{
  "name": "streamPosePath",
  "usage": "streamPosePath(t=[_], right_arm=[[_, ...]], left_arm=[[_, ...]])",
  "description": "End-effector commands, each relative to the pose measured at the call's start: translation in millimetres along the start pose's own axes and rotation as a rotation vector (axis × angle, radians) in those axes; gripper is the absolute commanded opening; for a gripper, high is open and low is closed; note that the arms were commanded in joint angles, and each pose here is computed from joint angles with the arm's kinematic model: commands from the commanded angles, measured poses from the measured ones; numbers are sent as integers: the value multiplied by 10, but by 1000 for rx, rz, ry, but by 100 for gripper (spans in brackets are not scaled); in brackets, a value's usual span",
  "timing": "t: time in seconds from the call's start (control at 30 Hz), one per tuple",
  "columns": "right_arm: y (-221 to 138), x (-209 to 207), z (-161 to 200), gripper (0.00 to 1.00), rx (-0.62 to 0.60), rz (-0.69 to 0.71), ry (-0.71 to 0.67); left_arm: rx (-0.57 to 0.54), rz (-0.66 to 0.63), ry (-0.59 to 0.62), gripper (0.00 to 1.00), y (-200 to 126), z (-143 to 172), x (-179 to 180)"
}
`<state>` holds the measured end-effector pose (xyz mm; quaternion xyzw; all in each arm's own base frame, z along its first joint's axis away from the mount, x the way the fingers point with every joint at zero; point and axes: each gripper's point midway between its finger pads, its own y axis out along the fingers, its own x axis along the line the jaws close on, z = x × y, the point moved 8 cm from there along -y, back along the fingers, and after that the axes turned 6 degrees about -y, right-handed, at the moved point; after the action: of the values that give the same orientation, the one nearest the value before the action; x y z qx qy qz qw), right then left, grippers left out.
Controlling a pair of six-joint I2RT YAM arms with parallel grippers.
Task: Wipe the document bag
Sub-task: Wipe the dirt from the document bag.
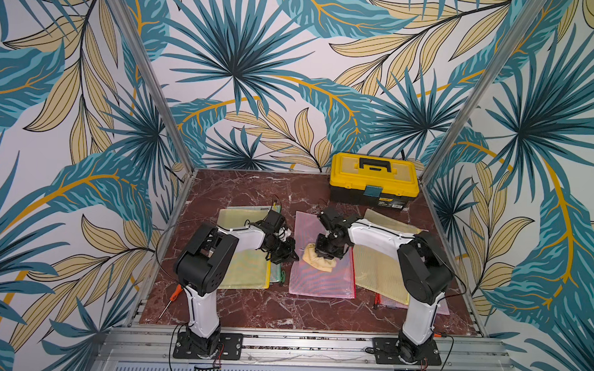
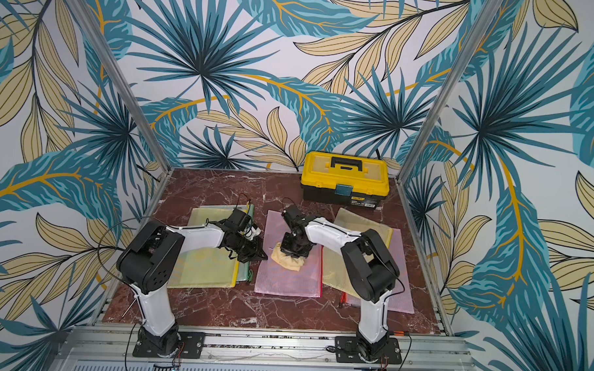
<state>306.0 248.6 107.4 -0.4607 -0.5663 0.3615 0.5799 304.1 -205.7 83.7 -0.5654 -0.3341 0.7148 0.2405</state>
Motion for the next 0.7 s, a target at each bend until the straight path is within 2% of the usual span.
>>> streamPosePath(t=[0.0,0.1,0.2,0.3,0.37,0.5,0.67], right_arm=[[108,-12,50,0,39,-26,77],[58,-278,121,0,41,61,84],[-62,-736,200,0,49,128,136],[-268,-1170,278,0,37,171,200],[-411,-1296,303,0,16,213,209],[-454,-1032,268,0,-6,159,168],[-111,-260,230,0,44,106,38]], left_arm=[[-68,-23,-13,0,-66,-123,-39],[-70,-6,-13,0,-88,-154,-92],[-72,-1,-17,0,-100,-180,-97],[-79,-9,-33,0,-101,-200,-49],[-84,-19,-44,0,-102,-205,-13],[-86,-19,-61,0,-104,-208,-9],[-107,-2,-54,0,-170,-225,-94]])
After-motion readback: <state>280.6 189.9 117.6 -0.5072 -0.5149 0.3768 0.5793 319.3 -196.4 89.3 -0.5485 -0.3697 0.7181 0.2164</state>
